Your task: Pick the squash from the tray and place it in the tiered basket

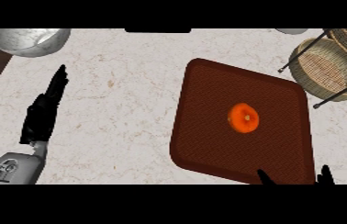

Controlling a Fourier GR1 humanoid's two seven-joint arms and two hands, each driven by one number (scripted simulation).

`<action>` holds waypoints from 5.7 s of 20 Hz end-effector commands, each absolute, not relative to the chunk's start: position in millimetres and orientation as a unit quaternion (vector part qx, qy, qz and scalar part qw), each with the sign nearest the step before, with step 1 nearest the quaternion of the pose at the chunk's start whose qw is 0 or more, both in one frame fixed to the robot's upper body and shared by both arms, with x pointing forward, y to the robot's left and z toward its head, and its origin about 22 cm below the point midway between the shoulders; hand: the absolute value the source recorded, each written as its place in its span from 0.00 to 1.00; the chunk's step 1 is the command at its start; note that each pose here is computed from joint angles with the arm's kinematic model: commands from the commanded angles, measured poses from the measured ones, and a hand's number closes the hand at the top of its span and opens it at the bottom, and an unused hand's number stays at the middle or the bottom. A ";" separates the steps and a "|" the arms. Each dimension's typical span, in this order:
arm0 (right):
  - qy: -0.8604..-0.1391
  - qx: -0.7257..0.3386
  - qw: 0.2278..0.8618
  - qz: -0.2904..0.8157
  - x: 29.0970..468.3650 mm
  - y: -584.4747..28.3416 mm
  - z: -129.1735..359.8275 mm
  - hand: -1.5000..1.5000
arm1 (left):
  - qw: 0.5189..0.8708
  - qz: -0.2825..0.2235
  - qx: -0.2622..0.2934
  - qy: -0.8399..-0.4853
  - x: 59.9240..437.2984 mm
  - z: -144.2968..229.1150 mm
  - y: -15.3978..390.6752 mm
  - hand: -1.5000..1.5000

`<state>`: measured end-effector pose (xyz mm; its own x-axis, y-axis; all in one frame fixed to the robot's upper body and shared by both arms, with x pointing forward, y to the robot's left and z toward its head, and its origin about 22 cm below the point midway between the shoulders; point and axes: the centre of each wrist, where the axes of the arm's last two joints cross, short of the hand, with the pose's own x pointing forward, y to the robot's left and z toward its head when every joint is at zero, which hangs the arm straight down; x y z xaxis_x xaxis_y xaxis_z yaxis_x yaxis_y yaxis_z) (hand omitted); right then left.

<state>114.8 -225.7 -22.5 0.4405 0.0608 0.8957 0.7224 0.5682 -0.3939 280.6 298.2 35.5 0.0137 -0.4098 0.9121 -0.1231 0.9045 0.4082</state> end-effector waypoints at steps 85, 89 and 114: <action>-0.184 -0.348 0.915 0.092 291.1 -141.2 17.3 1.00 | 0.689 -0.108 0.192 -0.691 273.6 27.2 271.1 0.50; -0.222 -0.324 0.919 0.035 295.8 -125.8 39.1 1.00 | 0.687 -0.105 0.199 -0.691 284.1 30.6 288.5 0.50; -0.782 -0.230 0.459 0.352 178.5 -277.3 223.5 1.00 | 0.693 -0.087 0.206 -0.686 268.0 28.2 291.6 0.50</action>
